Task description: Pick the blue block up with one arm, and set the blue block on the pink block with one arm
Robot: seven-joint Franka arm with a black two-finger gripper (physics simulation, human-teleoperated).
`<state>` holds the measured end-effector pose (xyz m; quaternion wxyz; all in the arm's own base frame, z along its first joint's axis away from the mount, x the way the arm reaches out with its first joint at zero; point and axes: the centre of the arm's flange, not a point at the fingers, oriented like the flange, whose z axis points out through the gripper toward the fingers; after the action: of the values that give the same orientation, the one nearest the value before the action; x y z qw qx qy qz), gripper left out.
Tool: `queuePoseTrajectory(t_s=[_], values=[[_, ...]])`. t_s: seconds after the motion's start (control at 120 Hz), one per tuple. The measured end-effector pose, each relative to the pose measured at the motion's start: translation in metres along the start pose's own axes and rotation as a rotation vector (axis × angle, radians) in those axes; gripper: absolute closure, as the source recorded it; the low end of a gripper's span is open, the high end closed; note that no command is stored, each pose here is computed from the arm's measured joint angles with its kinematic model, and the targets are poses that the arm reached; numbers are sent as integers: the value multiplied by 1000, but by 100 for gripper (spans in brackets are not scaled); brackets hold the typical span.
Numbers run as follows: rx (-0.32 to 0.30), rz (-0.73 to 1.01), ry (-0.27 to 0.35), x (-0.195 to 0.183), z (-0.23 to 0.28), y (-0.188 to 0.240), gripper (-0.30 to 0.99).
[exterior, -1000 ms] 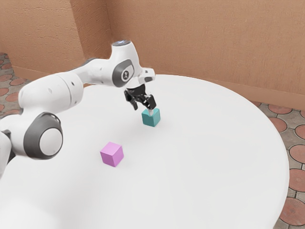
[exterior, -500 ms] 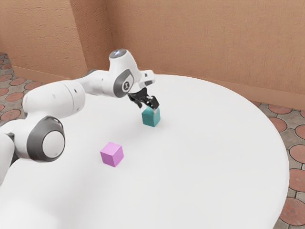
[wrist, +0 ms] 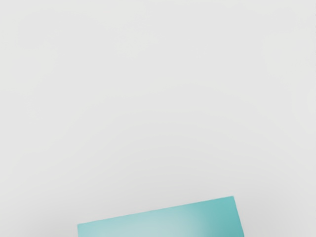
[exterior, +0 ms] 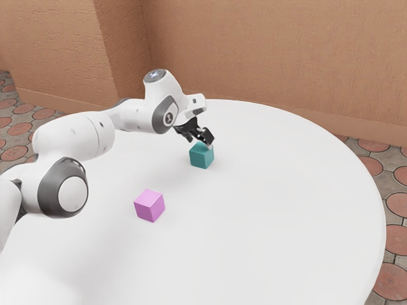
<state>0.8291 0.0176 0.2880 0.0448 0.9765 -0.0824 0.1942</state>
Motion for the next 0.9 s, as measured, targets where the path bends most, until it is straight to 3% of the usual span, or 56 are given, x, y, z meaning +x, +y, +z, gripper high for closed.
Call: queuePoseTrajectory(t_s=[0.383, 0.9], values=[[-7, 5, -25, -14, 29, -3, 2], [-6, 10, -10, -14, 34, -5, 4]])
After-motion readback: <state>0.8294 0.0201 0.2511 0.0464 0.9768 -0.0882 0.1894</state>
